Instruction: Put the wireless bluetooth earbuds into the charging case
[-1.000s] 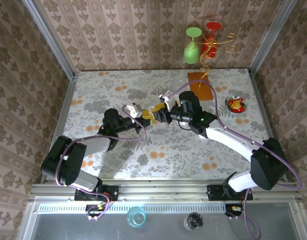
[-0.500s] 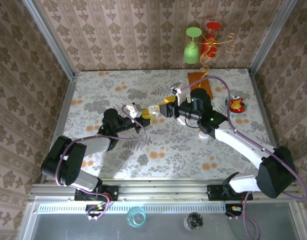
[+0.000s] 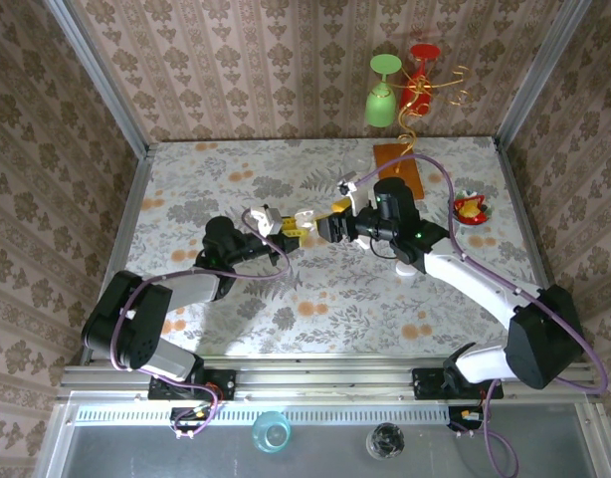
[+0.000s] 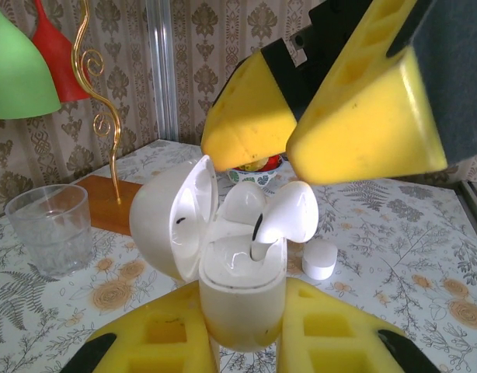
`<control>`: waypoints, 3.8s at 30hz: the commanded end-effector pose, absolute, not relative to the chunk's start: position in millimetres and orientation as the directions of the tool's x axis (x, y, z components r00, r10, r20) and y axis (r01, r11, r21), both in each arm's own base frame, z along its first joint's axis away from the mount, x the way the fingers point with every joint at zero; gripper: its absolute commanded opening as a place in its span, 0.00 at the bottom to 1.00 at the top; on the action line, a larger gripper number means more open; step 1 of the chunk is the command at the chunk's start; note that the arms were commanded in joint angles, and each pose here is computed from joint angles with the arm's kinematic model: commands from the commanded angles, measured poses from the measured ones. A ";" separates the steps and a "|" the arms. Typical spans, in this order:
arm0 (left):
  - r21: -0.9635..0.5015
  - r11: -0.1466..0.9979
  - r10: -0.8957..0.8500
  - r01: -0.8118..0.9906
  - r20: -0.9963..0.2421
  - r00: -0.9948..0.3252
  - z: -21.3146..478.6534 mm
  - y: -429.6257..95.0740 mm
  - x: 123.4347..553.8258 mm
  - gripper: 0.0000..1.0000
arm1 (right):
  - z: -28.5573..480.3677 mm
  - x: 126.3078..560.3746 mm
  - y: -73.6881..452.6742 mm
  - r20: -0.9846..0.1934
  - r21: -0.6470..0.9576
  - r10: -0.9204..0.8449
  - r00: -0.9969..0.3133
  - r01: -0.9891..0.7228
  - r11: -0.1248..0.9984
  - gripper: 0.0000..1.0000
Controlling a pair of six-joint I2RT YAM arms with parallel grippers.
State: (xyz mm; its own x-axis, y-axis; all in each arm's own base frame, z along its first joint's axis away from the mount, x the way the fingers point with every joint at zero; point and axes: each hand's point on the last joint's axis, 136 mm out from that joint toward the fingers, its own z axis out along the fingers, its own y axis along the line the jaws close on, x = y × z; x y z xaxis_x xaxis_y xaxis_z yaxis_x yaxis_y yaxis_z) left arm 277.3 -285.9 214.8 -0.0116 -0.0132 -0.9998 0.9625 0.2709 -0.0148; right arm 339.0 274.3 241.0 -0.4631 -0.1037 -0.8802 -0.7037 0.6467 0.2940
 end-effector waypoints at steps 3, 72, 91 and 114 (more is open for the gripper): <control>0.032 0.253 -0.042 0.967 -0.998 0.044 231.1 -287.9 274.3 0.00 | 244.2 335.0 281.4 -0.879 0.302 -0.117 -0.462 -0.730 0.613 0.72; 0.015 0.179 0.050 0.984 -0.999 0.006 210.9 -290.1 269.4 0.00 | 269.8 312.7 302.8 -0.693 0.714 -0.010 -0.721 -0.688 0.130 0.58; -0.190 0.034 -0.065 0.981 -0.980 -0.187 239.9 -284.9 254.1 0.00 | 256.3 313.0 290.3 -0.883 0.450 -0.013 -0.470 -0.853 0.262 0.73; -0.254 -0.017 -0.082 0.967 -0.964 -0.255 236.0 -290.0 250.7 0.13 | 254.3 302.2 305.9 -0.885 0.435 -0.062 -0.461 -0.867 0.243 0.21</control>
State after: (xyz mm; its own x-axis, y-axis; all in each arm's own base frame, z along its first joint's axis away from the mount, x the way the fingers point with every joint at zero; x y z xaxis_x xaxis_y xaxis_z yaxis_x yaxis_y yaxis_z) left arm 247.6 -290.0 224.1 -0.3420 -0.0467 -0.9385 0.9397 -0.0238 -0.3412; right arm 301.3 304.9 238.3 -0.4767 -0.0791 -0.8755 -0.8623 0.2359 0.4481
